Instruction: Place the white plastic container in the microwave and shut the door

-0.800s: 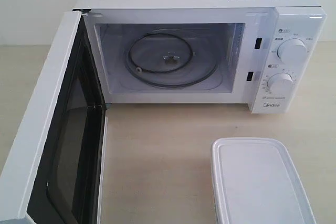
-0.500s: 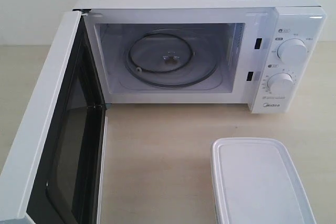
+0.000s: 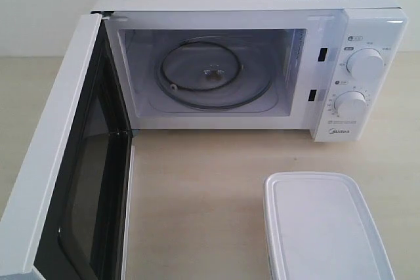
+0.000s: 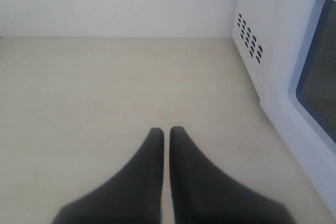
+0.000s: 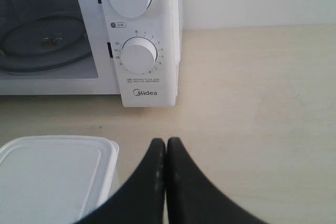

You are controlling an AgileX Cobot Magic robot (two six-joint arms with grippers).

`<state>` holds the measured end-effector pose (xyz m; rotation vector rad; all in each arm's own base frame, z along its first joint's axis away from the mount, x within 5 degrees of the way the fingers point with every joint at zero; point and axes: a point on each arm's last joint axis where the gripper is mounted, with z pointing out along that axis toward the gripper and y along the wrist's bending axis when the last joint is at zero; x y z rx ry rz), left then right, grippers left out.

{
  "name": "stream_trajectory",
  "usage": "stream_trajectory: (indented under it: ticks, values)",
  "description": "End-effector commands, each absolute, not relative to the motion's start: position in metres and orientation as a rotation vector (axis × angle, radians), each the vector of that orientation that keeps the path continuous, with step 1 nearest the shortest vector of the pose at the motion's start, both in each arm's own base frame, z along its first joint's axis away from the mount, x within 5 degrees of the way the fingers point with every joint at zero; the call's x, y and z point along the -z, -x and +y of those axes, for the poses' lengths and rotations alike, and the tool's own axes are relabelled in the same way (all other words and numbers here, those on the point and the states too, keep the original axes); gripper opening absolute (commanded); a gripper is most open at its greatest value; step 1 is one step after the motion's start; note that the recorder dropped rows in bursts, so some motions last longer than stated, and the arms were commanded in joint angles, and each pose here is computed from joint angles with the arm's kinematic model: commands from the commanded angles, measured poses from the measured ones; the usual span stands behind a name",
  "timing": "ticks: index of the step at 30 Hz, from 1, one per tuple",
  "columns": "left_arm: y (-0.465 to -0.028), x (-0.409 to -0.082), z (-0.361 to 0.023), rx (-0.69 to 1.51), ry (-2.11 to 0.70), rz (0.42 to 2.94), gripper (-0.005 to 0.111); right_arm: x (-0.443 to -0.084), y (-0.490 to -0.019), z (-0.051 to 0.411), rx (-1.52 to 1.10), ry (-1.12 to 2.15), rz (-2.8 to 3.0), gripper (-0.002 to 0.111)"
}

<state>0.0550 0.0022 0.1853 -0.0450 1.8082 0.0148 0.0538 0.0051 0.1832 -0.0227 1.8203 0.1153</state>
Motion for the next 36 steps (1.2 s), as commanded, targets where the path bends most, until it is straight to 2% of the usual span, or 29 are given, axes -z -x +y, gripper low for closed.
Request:
stream_trajectory:
  ticks: [1,23,36]
  values:
    - [-0.055,-0.184,0.002,-0.002,0.059,1.803,0.004,-0.184,-0.054,0.005,-0.108,0.023,1.810,0.000]
    - [-0.055,-0.184,0.002,-0.002,0.059,1.803,0.004,-0.193,-0.055,0.005,-0.110,0.025,1.707,0.000]
    - [-0.055,-0.184,0.002,-0.002,0.059,1.803,0.004,-0.264,-0.035,-0.001,-0.232,-0.080,0.872,0.000]
